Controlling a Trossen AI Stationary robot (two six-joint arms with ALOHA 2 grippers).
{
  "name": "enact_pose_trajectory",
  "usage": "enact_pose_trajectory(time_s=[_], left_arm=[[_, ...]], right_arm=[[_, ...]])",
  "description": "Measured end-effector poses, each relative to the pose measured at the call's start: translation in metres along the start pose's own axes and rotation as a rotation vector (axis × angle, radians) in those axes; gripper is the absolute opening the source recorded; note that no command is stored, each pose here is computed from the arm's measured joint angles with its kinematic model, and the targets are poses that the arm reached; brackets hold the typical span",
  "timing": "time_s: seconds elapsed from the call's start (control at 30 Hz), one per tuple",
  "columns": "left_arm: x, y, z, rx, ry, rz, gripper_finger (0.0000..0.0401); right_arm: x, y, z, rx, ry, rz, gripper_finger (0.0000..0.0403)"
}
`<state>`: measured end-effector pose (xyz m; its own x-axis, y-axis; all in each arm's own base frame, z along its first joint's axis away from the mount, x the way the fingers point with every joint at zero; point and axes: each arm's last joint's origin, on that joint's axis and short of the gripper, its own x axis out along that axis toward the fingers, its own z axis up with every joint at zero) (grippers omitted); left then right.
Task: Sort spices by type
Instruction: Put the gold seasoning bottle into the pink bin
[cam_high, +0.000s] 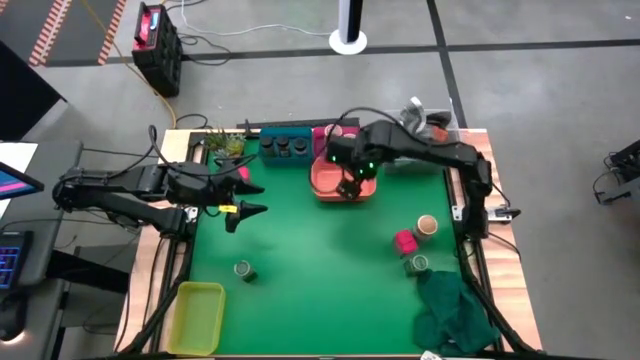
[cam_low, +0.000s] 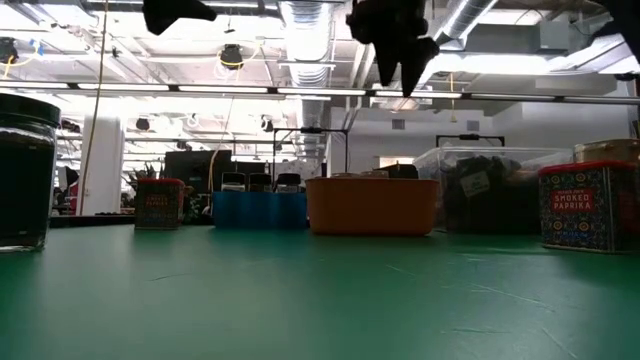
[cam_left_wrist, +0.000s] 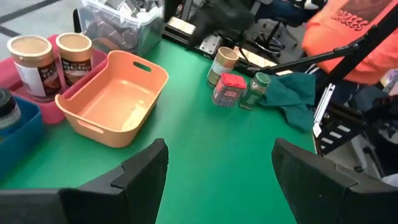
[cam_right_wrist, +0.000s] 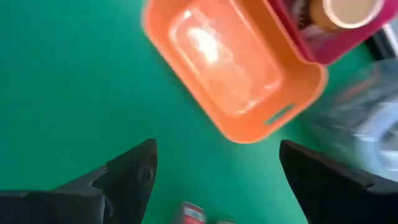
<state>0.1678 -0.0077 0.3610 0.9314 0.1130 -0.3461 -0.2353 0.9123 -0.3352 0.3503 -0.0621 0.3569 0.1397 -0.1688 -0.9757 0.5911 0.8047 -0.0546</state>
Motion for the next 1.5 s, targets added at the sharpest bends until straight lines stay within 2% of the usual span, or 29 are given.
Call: enact_pose_trajectory(time_s=[0.07,0.27,0.4,0.63,0.8,1.07,1.5], left_arm=[[0.0,0.0,0.0,-0.027,0.001,-0.002,0.0272],[0.0,-0.001,0.0,-0.088,0.019,-0.038,0.0272],[0.0,-0.001,-0.001,-0.122,0.024,-0.044,0.0272],[0.0,-0.002,-0.001,-0.147,0.03,-0.055,0.0272],[0.0,-0.002,-0.001,-0.147,0.033,-0.062,0.0272],[0.006,-0.003,-0.002,-0.145,0.057,-0.071,0.0272],[0.008,-0.004,-0.002,-0.133,0.077,-0.094,0.0272]], right_arm=[[-0.004,0.011,-0.009,0.016,-0.021,0.014,0.036],[-0.004,0.022,-0.046,0.082,-0.008,-0.05,0.0354],[-0.002,0.013,-0.08,0.196,-0.031,-0.033,0.0353],[0.026,-0.011,-0.147,0.459,0.032,-0.052,0.0353],[0.041,-0.023,-0.18,0.599,0.05,-0.079,0.0353],[0.064,-0.031,-0.202,0.683,0.071,-0.102,0.0353],[0.082,-0.024,-0.221,0.673,0.115,-0.153,0.0353]])
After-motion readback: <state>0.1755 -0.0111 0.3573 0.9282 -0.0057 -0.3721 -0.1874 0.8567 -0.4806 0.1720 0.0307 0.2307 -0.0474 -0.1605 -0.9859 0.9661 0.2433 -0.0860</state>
